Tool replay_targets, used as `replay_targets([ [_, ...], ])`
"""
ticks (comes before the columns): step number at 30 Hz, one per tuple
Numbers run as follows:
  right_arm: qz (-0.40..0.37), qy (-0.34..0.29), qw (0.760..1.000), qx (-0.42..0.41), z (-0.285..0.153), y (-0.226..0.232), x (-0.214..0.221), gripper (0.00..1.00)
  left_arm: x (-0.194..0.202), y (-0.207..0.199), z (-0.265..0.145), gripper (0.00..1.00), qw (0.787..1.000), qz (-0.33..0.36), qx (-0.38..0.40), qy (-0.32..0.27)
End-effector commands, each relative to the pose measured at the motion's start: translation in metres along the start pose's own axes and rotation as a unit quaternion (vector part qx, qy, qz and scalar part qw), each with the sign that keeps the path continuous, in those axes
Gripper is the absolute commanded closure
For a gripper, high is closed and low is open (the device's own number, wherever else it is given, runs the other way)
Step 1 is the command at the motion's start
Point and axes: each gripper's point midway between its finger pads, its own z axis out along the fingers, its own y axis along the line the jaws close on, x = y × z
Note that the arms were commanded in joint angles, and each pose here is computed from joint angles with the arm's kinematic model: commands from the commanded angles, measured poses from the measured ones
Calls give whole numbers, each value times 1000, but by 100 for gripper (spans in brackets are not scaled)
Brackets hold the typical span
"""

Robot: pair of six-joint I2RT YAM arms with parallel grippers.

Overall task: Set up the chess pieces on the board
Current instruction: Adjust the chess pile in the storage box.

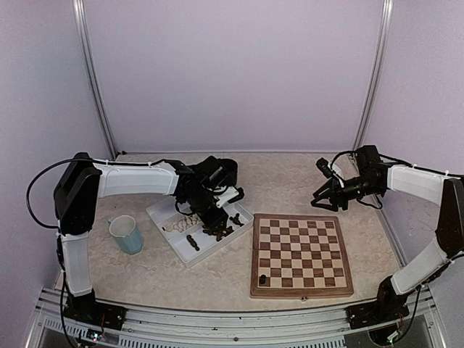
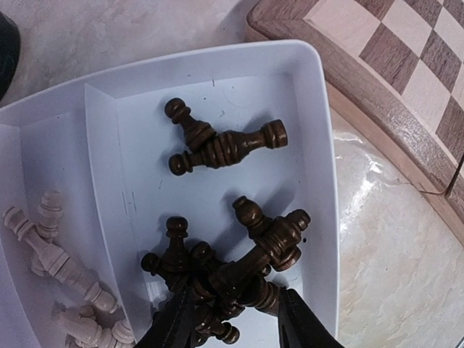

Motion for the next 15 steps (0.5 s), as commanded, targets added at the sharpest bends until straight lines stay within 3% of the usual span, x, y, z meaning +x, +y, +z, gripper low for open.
replay_targets([
  [1, -8, -6, 1000, -11, 2, 7, -2, 55, 3, 4, 12, 61, 1000, 9, 16, 7],
  [15, 7, 6, 1000, -14, 8, 3, 8, 55, 14, -1, 29, 70, 998, 12, 54, 22],
])
